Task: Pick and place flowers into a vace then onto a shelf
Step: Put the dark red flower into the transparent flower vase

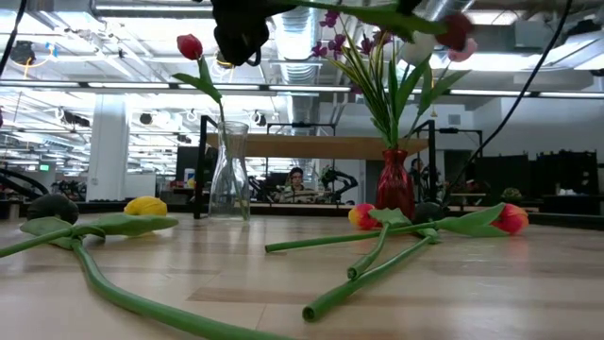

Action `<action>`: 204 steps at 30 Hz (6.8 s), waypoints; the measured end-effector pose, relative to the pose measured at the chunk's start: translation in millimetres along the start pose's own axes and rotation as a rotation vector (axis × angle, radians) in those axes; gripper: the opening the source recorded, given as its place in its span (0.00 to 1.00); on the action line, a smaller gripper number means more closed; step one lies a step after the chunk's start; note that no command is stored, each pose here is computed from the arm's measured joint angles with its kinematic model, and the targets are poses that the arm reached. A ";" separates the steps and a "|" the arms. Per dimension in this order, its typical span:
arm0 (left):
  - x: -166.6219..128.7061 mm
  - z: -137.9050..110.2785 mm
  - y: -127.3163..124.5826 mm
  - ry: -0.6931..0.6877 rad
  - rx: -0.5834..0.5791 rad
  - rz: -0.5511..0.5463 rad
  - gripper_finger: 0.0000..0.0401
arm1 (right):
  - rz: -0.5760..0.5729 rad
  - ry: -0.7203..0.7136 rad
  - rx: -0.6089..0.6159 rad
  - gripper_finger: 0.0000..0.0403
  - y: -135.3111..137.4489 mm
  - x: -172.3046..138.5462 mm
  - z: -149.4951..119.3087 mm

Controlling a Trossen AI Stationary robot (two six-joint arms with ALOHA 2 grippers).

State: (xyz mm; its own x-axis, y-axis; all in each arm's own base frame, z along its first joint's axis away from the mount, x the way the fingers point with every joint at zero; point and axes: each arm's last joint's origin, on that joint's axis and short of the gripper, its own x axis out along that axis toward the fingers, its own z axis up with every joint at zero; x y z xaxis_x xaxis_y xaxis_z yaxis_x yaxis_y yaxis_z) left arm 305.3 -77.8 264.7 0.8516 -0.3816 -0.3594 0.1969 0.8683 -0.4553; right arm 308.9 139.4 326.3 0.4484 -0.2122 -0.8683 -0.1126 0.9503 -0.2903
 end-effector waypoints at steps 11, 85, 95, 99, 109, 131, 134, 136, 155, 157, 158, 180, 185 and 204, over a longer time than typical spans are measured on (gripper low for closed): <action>0.0 -1.0 0.5 0.010 -0.003 0.005 0.53 | -0.027 -0.036 -0.016 0.00 -8.8 3.5 5.7; -133.4 3.8 -92.9 -0.391 0.228 0.359 0.00 | 0.223 -0.175 0.059 0.27 30.5 -24.5 14.4; -146.2 -1.8 -106.4 -0.524 0.316 0.465 0.00 | 0.231 -0.208 0.063 0.27 31.1 -25.5 17.5; -141.4 -15.3 -108.5 -0.662 0.385 0.340 0.00 | 0.238 -0.249 0.072 0.27 31.7 -26.6 21.5; -152.7 -73.7 -70.3 -1.121 0.542 -0.035 0.00 | 0.223 -0.457 0.118 0.27 31.8 -33.9 40.5; -127.7 -92.9 -50.5 -0.886 0.647 -0.114 0.00 | 0.102 -1.095 0.128 0.27 -15.4 41.3 130.2; -127.5 -93.1 -50.4 -0.884 0.648 -0.114 0.00 | 0.060 -1.107 0.106 0.27 -18.6 50.2 133.1; -127.3 -93.3 -50.3 -0.881 0.648 -0.112 0.00 | 0.054 -1.107 0.083 0.27 -16.2 53.7 133.3; -122.8 -90.9 -41.2 -0.846 0.633 -0.006 0.00 | 0.081 -1.298 0.003 0.27 -12.7 42.2 140.2; -122.1 -90.6 -39.9 -0.840 0.626 -0.002 0.00 | 0.077 -1.294 0.005 0.27 -15.4 43.4 140.3; -121.9 -90.5 -39.4 -0.839 0.624 0.000 0.00 | 0.074 -1.294 0.006 0.27 -16.6 43.9 140.4; -121.7 -90.6 -39.7 -0.837 0.617 -0.020 0.00 | -0.016 -1.144 0.021 0.26 -21.3 57.3 136.5; -121.8 -90.4 -39.8 -0.837 0.617 -0.022 0.00 | -0.033 -1.208 0.035 0.26 -23.5 51.5 138.8; -121.4 -90.7 -39.6 -0.833 0.618 -0.020 0.00 | -0.051 -1.253 0.029 0.19 -23.7 47.0 140.2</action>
State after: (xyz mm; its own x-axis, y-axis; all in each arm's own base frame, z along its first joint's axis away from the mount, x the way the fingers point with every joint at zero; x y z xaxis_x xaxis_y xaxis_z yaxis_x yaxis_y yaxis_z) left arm 150.0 -94.7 252.5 0.8654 -0.2616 0.4274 0.2291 0.9651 0.1267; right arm 456.9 138.9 348.8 0.9870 0.0981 0.1271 -0.0577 0.9555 -0.2893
